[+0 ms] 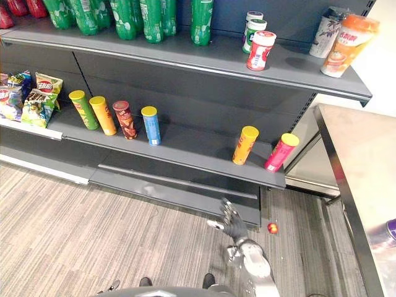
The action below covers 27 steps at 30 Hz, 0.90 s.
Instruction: Put the gum and the chips on the shelf.
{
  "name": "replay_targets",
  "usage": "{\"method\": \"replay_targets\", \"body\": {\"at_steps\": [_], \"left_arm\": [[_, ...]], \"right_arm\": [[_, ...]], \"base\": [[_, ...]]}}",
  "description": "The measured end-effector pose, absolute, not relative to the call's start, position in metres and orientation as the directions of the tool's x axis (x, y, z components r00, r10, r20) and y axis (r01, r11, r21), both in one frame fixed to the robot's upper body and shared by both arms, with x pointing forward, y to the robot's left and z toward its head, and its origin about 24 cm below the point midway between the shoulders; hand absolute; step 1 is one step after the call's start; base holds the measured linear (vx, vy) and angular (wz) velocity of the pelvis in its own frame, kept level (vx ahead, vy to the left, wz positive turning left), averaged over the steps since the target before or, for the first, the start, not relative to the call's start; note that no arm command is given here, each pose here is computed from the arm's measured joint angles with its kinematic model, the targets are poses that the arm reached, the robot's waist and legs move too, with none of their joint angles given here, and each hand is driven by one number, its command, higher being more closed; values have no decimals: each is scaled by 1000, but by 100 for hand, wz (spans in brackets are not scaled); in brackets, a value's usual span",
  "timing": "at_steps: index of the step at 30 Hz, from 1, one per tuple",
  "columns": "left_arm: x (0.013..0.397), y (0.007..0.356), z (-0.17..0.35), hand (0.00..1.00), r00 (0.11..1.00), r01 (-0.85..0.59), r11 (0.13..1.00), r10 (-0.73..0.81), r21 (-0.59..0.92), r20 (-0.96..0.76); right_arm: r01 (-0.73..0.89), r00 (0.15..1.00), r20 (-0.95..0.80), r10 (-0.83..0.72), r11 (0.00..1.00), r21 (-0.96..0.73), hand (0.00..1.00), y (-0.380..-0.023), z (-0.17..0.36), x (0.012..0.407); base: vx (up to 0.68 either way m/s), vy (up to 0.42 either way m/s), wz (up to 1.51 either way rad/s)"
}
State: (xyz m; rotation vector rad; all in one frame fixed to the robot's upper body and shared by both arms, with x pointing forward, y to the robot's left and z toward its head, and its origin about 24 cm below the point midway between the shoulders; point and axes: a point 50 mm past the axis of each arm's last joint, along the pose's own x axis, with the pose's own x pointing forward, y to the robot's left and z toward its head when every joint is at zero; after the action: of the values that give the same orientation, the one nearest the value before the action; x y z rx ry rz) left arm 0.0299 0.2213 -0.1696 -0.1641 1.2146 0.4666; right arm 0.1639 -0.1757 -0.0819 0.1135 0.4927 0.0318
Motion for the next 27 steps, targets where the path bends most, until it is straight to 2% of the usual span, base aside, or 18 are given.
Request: {"method": "replay_targets", "body": {"at_steps": [6, 10, 12, 17, 22, 24, 26, 27], "left_arm": [[32, 218, -170, 0, 277, -402, 908, 245, 120, -929], [32, 218, -170, 0, 274, -404, 906, 253, 128, -928], [32, 218, -170, 0, 278, -403, 906, 254, 128, -926], [38, 219, -169, 0, 295, -406, 906, 255, 121, -921], [50, 222, -167, 0, 323, -451, 887, 262, 96, -909], [52, 222, -167, 0, 323, -492, 866, 270, 83, -907], [53, 224, -167, 0, 324, -516, 853, 283, 82, -903], [60, 225, -165, 0, 339, -579, 813, 303, 57, -891]], "right_arm": [[244, 676, -718, -168, 970, 4, 0, -214, -131, 111], [334, 566, -791, -232, 942, -37, 0, -223, -145, 86], [344, 542, -807, -233, 938, -40, 0, -223, -148, 80], [501, 379, -884, -273, 864, -52, 0, -225, -163, 51], [620, 316, -892, -324, 782, -64, 0, -230, -165, 35], [692, 295, -889, -350, 720, -54, 0, -231, -164, 29], [707, 292, -888, -355, 705, -49, 0, -229, -164, 25], [730, 294, -888, -353, 683, -30, 0, -224, -164, 25]], "base": [[52, -3, 5], [36, 6, 4], [18, 8, -2], [61, 21, -1], [17, 55, -24], [19, 113, -120], [-82, 118, -163], [-140, 129, -198]]}}
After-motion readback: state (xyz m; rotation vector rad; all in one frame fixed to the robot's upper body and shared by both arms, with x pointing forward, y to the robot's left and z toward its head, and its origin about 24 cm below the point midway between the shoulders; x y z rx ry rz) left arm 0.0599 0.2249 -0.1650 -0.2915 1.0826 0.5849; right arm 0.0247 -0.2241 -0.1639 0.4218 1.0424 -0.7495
